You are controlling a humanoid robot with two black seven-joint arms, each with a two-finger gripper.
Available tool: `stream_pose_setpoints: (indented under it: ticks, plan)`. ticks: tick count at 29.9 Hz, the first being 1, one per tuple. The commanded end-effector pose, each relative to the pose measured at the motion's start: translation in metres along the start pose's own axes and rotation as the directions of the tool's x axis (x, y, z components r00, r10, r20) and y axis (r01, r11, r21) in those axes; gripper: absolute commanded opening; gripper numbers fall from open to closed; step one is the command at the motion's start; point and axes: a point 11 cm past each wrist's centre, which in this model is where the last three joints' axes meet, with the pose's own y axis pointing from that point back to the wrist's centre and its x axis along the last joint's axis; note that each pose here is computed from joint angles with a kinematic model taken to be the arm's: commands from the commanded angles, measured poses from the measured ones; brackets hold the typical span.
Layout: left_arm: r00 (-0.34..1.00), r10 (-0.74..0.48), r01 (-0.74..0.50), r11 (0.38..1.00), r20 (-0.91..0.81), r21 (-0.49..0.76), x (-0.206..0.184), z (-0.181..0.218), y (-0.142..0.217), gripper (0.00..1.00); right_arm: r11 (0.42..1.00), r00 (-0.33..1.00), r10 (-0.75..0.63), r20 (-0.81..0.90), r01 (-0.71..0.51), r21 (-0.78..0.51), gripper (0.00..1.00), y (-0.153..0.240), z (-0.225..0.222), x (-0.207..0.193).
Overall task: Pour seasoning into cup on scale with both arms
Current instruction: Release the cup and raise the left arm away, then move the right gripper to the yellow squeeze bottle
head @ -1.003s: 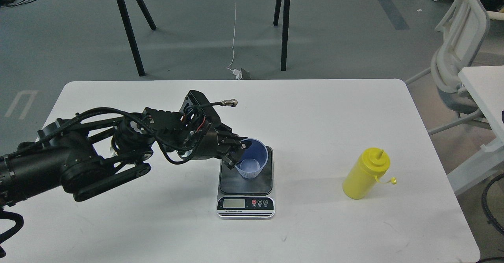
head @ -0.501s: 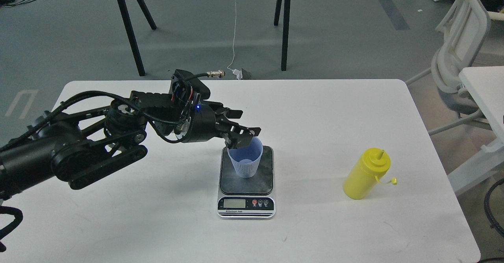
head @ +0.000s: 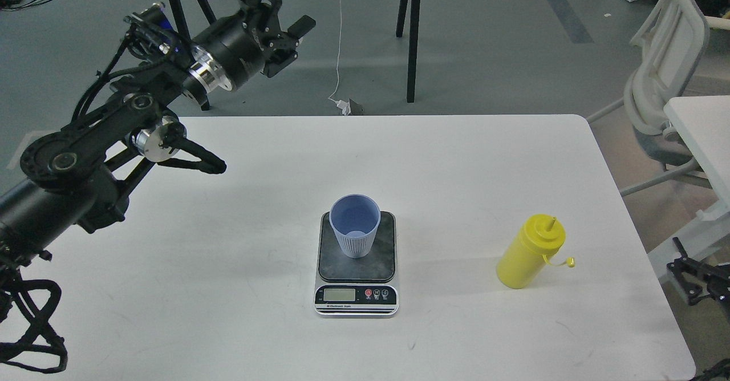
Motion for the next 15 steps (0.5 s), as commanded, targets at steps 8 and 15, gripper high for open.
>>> stream_pose_setpoints:
  ticks: [8, 15]
  plan:
    - [0.846, 0.219, -0.274, 0.961, -0.487, -0.044, 0.093, -0.012, 0.03, 1.0, 0.984, 0.996, 0.024, 0.083, -0.009, -0.178, 0.99, 0.053, 0.105, 0.008]
    - [0.833, 0.254, -0.312, 0.949, -0.491, -0.039, 0.102, -0.016, 0.035, 1.0, 0.969, 0.992, -0.007, 0.122, 0.036, -0.242, 0.99, 0.056, 0.156, 0.0]
